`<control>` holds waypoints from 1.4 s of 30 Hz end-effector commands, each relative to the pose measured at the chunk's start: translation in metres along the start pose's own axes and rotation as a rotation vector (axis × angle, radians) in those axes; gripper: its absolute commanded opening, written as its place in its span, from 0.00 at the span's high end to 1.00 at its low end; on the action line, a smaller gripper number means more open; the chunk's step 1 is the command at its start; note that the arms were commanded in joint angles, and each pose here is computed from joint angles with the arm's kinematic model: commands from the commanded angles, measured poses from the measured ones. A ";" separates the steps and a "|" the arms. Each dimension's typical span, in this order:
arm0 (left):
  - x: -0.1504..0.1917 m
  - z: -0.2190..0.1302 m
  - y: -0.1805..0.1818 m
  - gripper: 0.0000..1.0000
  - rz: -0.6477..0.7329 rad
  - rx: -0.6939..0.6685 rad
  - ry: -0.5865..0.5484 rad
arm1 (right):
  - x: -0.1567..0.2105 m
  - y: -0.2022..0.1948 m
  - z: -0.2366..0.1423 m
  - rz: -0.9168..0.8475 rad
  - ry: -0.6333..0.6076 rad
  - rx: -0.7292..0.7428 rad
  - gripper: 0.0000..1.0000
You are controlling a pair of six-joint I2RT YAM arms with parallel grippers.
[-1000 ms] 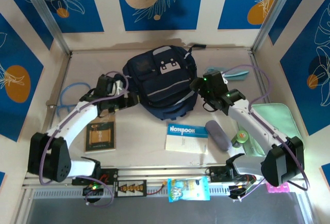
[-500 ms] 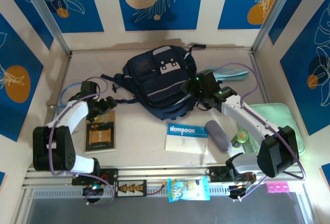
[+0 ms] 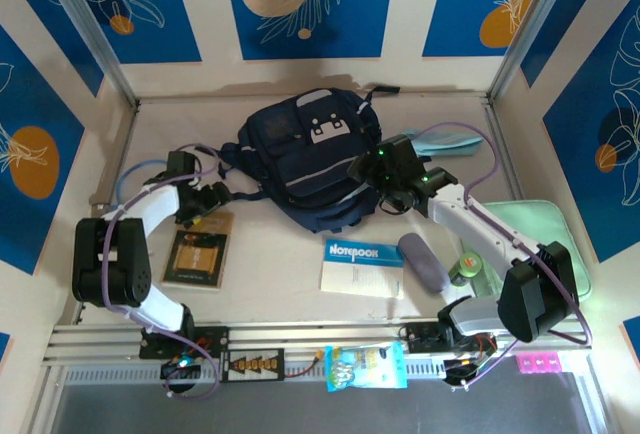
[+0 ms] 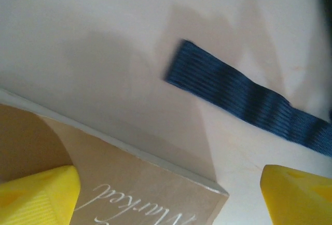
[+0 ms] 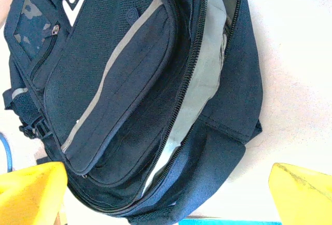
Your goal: Pack the student bag
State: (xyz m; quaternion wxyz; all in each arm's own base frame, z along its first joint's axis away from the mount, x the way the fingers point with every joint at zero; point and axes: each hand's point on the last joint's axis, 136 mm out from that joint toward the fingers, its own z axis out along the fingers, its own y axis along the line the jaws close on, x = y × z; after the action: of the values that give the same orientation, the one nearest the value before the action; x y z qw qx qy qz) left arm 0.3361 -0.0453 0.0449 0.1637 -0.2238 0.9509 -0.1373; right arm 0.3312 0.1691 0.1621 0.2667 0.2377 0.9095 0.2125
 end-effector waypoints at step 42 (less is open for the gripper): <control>0.098 -0.043 0.021 0.11 -0.242 0.100 0.042 | 0.184 0.175 0.055 -0.623 0.506 -0.341 0.36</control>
State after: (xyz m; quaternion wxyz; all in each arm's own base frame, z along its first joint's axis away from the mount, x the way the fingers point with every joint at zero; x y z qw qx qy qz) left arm 0.2373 -0.0721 0.0597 0.1514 -0.3162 0.9124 -0.2115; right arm 0.3008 0.4040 0.1545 0.1698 -0.1181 0.9252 0.3183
